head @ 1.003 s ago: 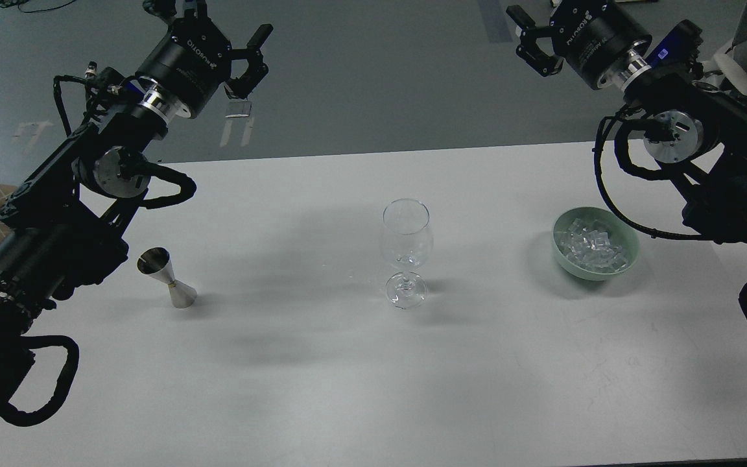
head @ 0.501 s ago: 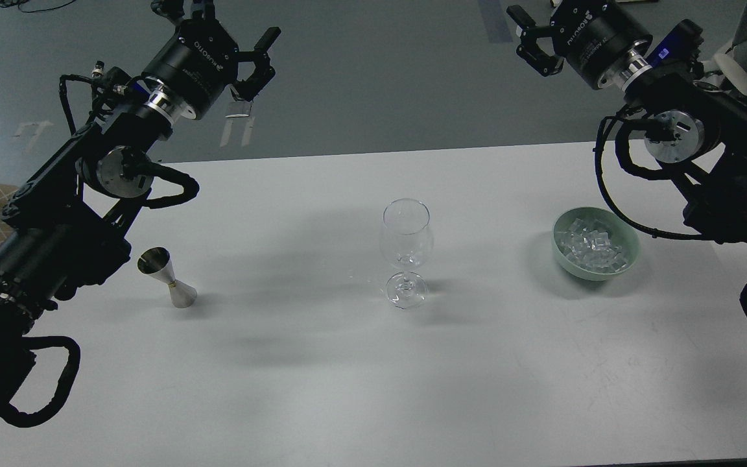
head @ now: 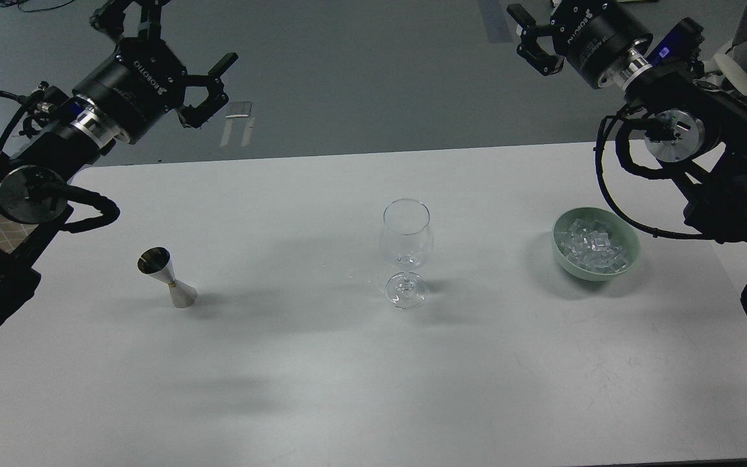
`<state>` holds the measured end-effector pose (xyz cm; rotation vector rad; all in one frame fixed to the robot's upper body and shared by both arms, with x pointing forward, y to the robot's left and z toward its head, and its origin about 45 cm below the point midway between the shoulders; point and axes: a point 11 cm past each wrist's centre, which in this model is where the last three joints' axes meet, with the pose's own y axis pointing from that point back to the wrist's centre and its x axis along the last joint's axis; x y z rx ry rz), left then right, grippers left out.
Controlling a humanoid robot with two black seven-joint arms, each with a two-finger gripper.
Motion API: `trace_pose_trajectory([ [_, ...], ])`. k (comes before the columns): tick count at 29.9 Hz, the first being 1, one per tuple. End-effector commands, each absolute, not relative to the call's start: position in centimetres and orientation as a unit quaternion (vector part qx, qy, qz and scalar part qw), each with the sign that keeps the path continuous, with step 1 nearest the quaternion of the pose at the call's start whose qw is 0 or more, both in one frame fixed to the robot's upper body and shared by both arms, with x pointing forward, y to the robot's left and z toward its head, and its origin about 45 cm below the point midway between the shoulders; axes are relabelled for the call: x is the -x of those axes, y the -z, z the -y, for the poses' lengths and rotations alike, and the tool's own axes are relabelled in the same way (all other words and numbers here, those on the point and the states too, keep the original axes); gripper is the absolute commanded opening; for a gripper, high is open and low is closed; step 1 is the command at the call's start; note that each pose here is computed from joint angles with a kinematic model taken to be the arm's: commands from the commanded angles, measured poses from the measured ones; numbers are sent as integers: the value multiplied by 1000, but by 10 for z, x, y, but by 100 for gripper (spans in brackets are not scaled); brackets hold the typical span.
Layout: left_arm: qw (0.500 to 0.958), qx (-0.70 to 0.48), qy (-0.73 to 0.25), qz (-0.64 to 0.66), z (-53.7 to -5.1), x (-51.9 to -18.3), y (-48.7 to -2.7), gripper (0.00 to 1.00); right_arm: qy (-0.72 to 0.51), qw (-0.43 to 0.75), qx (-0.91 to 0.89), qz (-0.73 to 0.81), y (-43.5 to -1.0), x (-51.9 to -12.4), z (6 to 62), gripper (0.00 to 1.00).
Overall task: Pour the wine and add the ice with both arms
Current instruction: 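Move the left gripper down toward the metal jigger, then lower the open left gripper around the metal jigger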
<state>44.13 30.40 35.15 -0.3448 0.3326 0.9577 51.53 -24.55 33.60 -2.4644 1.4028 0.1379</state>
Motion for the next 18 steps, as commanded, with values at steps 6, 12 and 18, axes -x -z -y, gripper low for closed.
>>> trace_pose_trajectory([
  [6, 819, 189, -479, -252, -355, -372, -333, 95, -50, 150, 858, -489, -334, -515, 244, 100],
  [12, 784, 203, -505, -299, -374, -332, -297, 96, -47, 133, 857, -496, -328, -516, 242, 100],
  [18, 721, 248, -537, -361, -395, -297, -254, 96, -46, 128, 857, -497, -326, -515, 244, 100],
])
